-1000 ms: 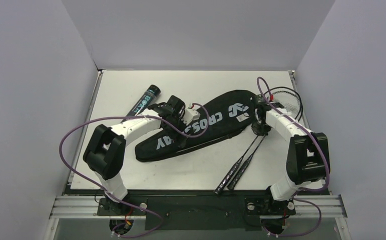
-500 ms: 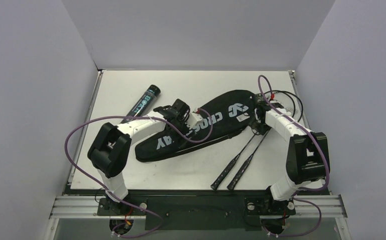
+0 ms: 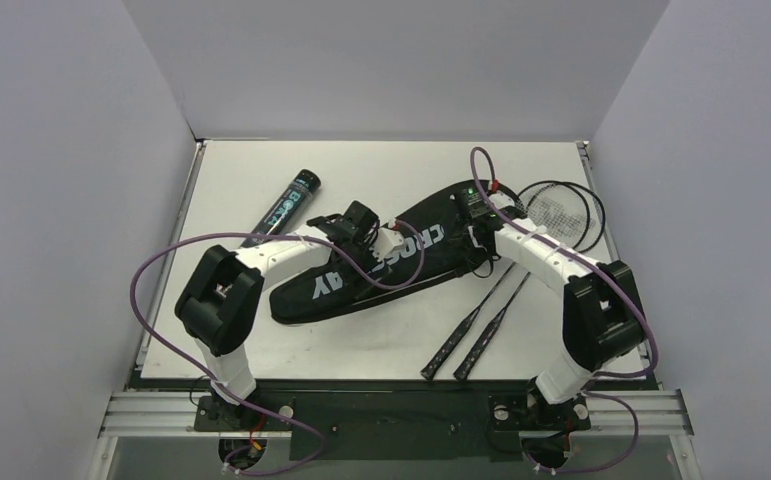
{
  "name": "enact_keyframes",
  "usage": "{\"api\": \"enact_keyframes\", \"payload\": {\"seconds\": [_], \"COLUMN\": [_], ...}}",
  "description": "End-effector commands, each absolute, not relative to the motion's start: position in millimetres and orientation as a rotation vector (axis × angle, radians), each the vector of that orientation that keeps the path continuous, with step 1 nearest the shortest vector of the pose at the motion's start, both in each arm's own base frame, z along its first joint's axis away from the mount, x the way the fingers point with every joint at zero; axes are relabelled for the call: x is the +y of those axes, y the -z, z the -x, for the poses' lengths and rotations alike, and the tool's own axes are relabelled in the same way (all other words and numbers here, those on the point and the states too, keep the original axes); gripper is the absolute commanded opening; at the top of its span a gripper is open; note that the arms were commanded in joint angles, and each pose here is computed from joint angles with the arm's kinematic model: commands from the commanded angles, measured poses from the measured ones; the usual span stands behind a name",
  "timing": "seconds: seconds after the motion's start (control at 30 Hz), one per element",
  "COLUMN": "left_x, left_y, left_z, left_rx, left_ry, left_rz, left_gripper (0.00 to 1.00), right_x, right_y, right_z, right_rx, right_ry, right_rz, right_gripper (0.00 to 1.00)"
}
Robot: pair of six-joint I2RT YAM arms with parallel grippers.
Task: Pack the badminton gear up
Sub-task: Place the racket at the center of the board, then open the racket bag at the center of the board.
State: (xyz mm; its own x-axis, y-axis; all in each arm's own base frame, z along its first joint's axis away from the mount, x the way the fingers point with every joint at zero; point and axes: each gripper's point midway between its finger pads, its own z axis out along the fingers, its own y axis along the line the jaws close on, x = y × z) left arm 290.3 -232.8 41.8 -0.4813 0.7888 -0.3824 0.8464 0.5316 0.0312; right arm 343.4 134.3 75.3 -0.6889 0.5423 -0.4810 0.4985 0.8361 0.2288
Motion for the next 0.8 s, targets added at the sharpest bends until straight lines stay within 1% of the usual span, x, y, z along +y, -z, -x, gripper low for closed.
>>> {"api": "enact_keyframes", "payload": {"seconds": [0.0,0.2,0.4,0.5,0.67,0.77], "left_x": [-235.5,-234.5,-231.5,-230.6,-227.4,-227.4], "left_y": [-59.6,-67.0,-73.5,-79.2,-83.2,-82.0], "left_z": [-300.4,-302.0,-307.4,-313.0,-318.7,-318.6], "left_rx": [2.338,2.329,2.324,2.313,2.31,2.31], "left_ry": [0.209,0.211,0.213,0.216,0.207,0.208], "left_rz": [-1.33,-1.32,-1.296,-1.282,-1.269,-1.271], "left_gripper": [0.85,0.86,0.85,0.85,0.84,0.84], "right_x": [170.6,193.1,199.1,197.7,195.6,192.9], "right_y": [-70.5,-54.1,-39.0,-36.6,-36.9,-38.3], "right_z": [-365.4,-373.9,-368.4,-363.6,-353.1,-345.7], "right_rx": [2.434,2.472,2.516,2.532,2.55,2.551], "right_ry": [-0.298,-0.351,-0.345,-0.331,-0.313,-0.312], "right_rz": [-0.887,-0.908,-0.926,-0.927,-0.906,-0.906], "right_gripper": [0.45,0.44,0.45,0.47,0.53,0.54]}}
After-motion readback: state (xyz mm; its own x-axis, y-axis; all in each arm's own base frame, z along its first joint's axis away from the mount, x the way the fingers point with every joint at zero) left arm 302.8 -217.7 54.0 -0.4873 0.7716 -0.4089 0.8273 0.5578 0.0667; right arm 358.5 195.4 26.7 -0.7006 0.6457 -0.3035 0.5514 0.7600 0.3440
